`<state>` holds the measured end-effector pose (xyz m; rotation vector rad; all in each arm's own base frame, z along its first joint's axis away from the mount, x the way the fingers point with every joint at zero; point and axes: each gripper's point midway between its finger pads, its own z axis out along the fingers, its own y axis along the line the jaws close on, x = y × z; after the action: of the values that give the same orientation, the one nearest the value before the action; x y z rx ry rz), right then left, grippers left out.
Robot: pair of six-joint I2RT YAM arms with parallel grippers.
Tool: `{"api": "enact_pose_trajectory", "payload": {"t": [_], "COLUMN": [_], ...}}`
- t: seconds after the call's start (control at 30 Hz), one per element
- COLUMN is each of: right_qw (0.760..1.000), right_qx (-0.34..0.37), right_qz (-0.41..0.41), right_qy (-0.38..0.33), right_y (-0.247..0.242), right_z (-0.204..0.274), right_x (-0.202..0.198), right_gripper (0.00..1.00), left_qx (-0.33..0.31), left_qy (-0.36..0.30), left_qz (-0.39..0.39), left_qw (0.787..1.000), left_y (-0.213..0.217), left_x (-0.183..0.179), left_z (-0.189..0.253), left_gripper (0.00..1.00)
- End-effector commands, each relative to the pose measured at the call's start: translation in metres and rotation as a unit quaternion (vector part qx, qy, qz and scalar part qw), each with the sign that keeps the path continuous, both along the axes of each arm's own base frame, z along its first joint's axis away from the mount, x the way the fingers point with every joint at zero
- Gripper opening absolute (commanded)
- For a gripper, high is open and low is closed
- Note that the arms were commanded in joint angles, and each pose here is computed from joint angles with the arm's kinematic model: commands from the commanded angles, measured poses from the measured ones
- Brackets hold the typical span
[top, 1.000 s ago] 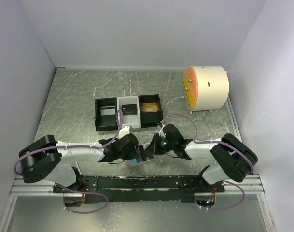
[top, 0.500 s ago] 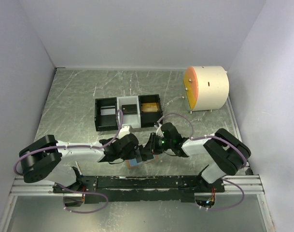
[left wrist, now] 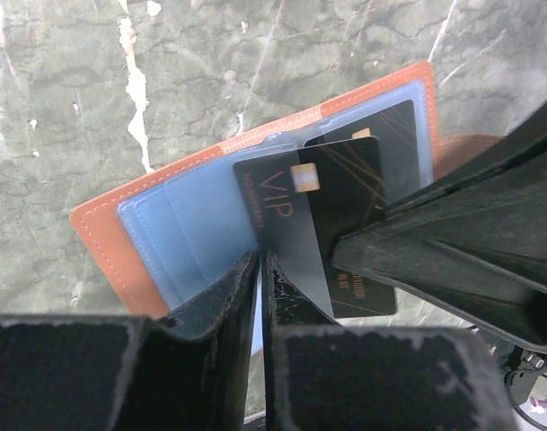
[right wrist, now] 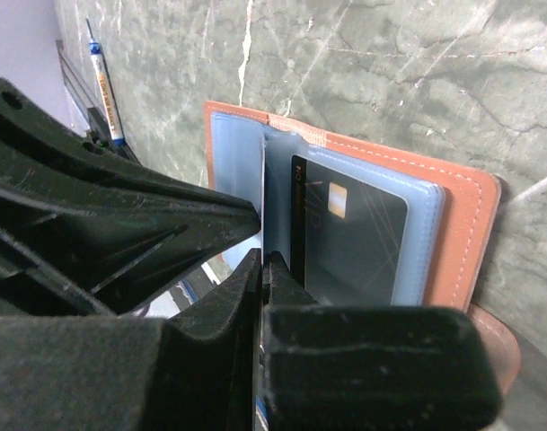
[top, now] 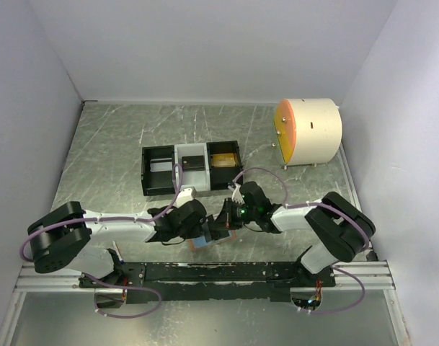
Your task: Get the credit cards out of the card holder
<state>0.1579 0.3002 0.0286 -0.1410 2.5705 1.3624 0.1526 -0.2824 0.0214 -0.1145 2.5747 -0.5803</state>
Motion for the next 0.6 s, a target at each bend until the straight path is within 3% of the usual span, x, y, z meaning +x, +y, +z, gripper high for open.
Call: {"api": "enact_pose_trajectory", "payload": {"t": [0.0,0.2,0.4,0.47,0.57], "right_qw": [0.999,1.0,1.0,1.0,0.999], "right_qx": [-0.026,-0.005,-0.006,-0.013,-0.019], "right_qz": [-0.022,-0.013,-0.007,-0.005,-0.009], "right_qy": [-0.035,-0.027,-0.015,-0.02,-0.025], "right_y": [-0.012,-0.009,-0.006,-0.007,-0.008], "right_z": [0.005,0.01,0.005,0.004,0.005], "right_x": [0.012,0.01,0.008,0.009,0.012], "right_gripper": [0.0,0.04,0.2,0.21,0.14], "left_qx": [0.039,0.03,0.025,0.026,0.027], "left_qy": [0.016,0.014,0.015,0.015,0.017], "left_qz": [0.002,-0.003,-0.009,-0.01,-0.006], "left_qw": [0.999,0.999,1.0,1.0,0.999], "left_y": [0.021,0.016,0.009,0.009,0.011], "left_x": [-0.01,-0.01,-0.008,-0.008,-0.009], "left_z": [-0.015,-0.015,-0.012,-0.012,-0.014], "left_gripper": [0.18,0.18,0.18,0.18,0.17]}}
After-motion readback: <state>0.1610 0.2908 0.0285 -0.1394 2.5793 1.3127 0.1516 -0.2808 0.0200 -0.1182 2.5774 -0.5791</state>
